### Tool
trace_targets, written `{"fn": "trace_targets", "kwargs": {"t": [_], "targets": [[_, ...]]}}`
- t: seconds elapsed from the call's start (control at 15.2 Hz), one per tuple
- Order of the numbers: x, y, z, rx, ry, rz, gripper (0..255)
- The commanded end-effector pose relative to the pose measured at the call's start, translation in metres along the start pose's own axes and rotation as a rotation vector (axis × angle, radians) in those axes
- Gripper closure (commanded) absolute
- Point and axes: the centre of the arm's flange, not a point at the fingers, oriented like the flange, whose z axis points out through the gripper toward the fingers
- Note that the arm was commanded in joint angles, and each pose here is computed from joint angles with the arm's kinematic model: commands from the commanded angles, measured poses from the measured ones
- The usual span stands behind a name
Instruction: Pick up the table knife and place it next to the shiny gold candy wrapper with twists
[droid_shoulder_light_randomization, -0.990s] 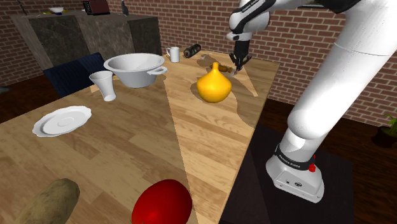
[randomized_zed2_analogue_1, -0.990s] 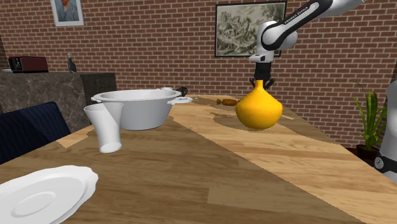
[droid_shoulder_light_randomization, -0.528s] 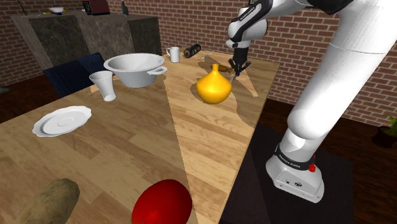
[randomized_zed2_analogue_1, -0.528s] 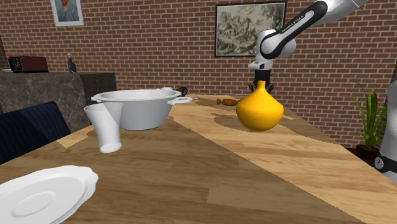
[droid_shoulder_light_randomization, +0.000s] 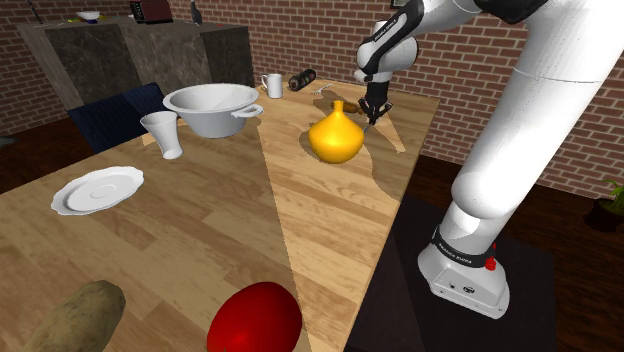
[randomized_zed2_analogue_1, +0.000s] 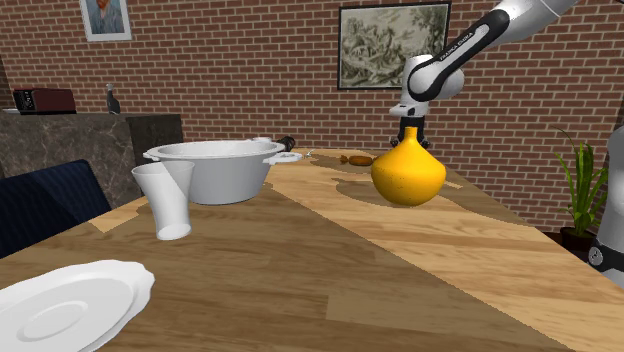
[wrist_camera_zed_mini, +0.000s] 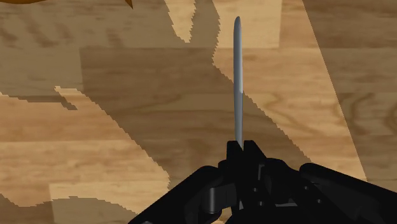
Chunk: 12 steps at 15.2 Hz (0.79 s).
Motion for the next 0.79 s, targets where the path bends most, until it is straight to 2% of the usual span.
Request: {"fn": "trace_targets", "kwargs": {"t": [0.0,0.07,0.13,0.46,0.73], "targets": [[0.000,0.000,0.000,0.000,0.000,0.000,255],[0.000,0.000,0.000,0.000,0.000,0.000,255],[0.000,0.000,0.000,0.000,0.000,0.000,0],[0.000,0.000,0.000,0.000,0.000,0.000,0],[0.000,0.000,-0.050,0.000,0.000,0.000,0]]}}
